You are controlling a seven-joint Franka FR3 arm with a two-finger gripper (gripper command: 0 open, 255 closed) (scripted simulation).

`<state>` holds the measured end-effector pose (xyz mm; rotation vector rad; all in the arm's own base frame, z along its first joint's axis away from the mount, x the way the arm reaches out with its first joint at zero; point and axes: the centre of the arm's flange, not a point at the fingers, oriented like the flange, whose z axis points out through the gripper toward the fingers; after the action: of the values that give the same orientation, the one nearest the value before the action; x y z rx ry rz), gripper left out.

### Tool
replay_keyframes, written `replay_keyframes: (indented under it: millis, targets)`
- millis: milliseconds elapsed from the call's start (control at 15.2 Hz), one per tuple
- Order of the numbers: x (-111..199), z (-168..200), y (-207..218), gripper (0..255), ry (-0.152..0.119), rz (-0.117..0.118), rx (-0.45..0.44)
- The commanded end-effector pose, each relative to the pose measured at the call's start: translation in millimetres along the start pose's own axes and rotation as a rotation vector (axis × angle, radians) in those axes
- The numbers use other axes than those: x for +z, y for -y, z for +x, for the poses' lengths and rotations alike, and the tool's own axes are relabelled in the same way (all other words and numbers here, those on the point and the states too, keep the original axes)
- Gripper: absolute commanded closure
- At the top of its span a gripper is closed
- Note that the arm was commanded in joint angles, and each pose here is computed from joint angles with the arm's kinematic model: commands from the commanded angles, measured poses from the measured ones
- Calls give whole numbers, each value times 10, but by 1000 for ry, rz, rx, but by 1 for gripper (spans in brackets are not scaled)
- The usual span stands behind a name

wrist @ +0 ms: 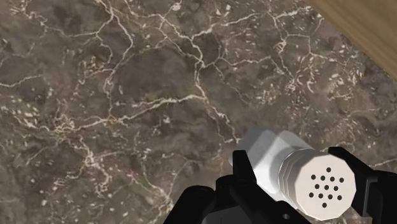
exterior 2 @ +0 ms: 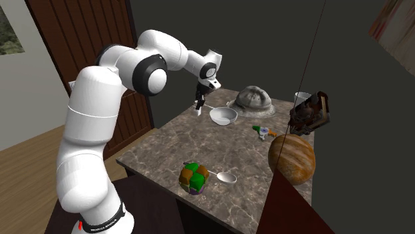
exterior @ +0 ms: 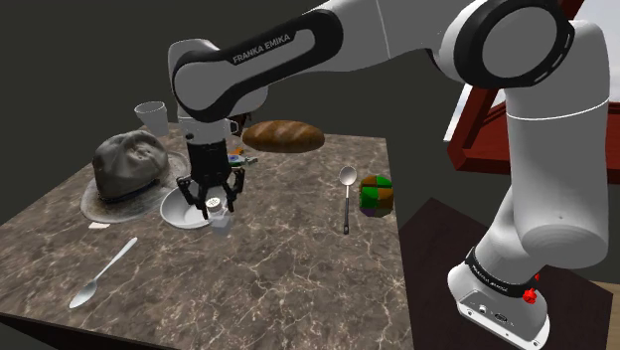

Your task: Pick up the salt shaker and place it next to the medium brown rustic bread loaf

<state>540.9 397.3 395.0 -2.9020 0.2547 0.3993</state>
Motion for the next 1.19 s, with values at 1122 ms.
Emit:
replay_keyframes:
  millis: [1122]
  targets:
    - [-807,203,-709,255,0,0,0]
